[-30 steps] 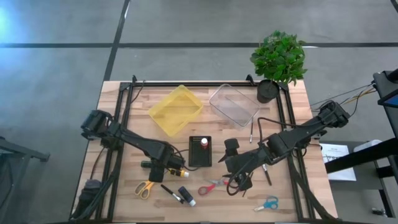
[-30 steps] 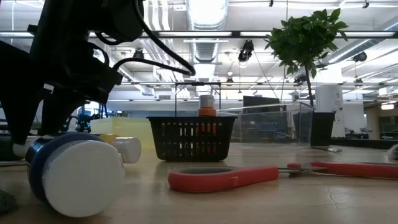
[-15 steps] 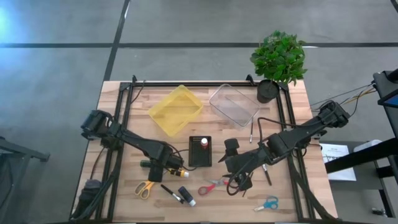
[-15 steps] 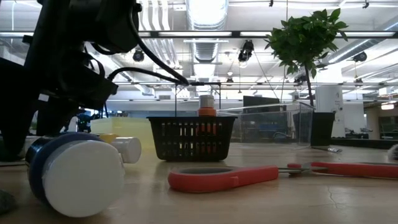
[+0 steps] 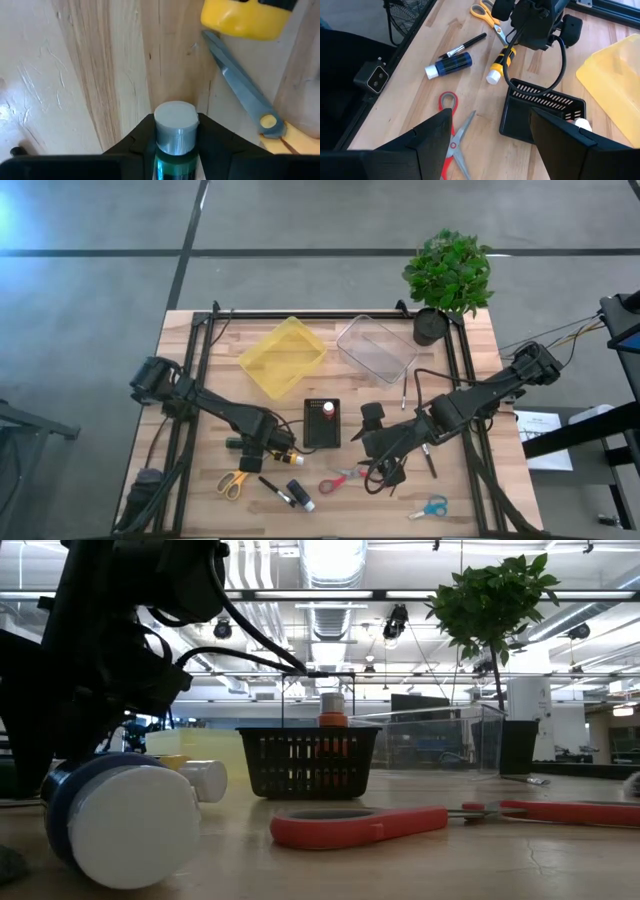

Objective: Pick & Place Paint Supplies
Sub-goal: Put the green paint bottle into the black bin

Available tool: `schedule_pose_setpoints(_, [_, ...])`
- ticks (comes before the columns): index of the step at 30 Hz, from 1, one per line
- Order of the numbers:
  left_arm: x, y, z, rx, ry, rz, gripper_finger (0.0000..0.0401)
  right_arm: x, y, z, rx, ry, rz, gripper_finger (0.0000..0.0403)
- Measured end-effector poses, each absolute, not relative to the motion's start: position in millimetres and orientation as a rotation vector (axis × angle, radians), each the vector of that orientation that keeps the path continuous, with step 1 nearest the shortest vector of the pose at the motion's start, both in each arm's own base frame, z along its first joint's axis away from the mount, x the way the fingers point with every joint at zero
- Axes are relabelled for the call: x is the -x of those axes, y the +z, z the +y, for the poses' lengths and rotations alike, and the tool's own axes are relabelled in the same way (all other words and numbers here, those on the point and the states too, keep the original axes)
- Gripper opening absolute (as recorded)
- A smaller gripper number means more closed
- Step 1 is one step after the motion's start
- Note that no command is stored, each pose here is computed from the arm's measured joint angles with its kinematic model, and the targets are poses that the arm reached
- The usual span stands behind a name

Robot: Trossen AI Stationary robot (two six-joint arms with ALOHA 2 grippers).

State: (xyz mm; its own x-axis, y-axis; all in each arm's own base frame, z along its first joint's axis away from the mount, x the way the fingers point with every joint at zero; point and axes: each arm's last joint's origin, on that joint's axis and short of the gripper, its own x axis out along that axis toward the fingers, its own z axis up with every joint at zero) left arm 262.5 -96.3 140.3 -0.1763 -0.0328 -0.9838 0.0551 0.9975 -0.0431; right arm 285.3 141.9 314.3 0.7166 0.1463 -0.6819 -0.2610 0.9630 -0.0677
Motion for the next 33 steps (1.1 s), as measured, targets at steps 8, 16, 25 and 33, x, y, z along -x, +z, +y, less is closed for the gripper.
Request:
schedule_pose_setpoints(8, [-271,167,-95,-0.033,0.062,1.458,0.0114,-285,314,142,0.168,0.227,0.746,0.0263])
schedule_pose_setpoints(16, [-242,205,-86,-0.016,0.232,0.96,0.0114,-282,311,140,0.154,0.211,0.789,0.0263])
schedule_pose_setpoints(25, [-190,168,-87,0.114,0.296,0.41,0.0114,-281,311,143,0.162,0.216,0.782,0.0263])
schedule_pose_setpoints(33, [-170,151,-96,0.052,0.405,0.255,0.0114,-282,314,143,0.16,0.216,0.761,0.0263])
